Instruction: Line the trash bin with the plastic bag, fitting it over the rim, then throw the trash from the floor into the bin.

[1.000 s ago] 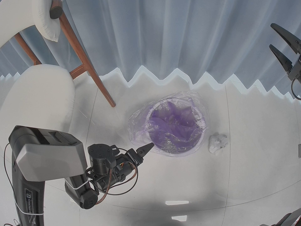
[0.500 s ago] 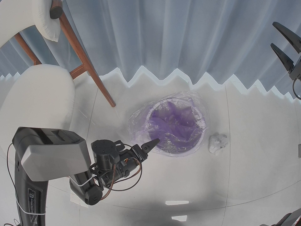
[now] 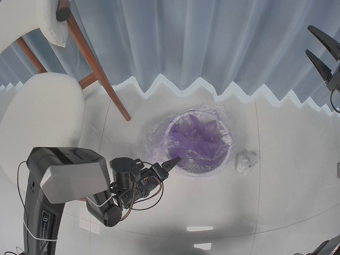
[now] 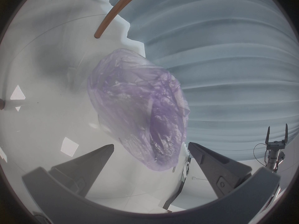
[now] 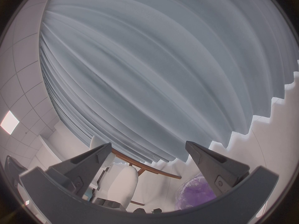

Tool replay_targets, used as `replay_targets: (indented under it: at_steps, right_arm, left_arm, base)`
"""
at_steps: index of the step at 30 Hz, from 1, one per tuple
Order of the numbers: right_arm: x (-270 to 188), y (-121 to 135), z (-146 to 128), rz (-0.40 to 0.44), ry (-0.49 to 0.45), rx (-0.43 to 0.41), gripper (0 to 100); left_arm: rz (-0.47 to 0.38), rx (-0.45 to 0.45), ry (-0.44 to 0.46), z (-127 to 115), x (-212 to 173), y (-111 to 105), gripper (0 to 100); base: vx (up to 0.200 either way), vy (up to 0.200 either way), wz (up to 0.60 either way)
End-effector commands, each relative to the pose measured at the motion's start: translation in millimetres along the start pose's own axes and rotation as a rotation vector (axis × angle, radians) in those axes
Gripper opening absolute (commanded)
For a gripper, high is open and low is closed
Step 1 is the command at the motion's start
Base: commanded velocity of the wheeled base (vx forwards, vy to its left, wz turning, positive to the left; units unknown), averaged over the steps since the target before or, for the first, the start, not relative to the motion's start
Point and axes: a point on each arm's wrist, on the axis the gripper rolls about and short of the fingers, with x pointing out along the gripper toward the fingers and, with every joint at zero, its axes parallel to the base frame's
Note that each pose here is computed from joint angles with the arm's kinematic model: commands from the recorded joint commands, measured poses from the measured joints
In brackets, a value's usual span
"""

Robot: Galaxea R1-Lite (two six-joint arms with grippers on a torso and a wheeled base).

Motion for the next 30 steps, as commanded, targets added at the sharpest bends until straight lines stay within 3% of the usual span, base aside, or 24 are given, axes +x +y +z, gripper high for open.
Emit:
replay_targets:
  at_steps: [1, 8, 9, 23, 27, 30]
  right_arm:
    - [0.4, -1.0, -1.2, -0.001, 0.005, 0.002, 100]
    - [1.2, -1.6, -4.1, 0.001, 0.016, 0.009, 100]
    - [1.2, -1.6, -4.1, 0.001, 0.016, 0.009, 100]
    - [1.9, -2.3, -6.3, 0.001, 0.024, 0.014, 100]
    - [1.7, -2.7, -6.5, -0.001, 0.025, 0.014, 100]
    - [2.0, -3.1, -7.3, -0.002, 0.028, 0.016, 100]
  left_arm:
    - [0.017, -0.002, 0.009, 1.6, 8.8, 2.4, 100]
    - [0.019, -0.001, 0.003, 1.8, 8.2, 2.1, 100]
    - [0.019, -0.001, 0.003, 1.8, 8.2, 2.1, 0]
    - [0.045, 0.003, 0.018, -1.5, -0.2, 4.6, 0]
    - [0.079, 0.073, 0.041, -6.7, -8.1, 9.2, 0]
    - [0.136, 0.18, 0.088, -15.1, -23.8, 17.6, 0]
  base:
    - [0.0, 0.0, 0.0]
    - [0.0, 0.0, 0.0]
    - [0.0, 0.0, 0.0]
    - [0.0, 0.0, 0.0]
    - [0.0, 0.0, 0.0]
    - [0.0, 0.0, 0.0]
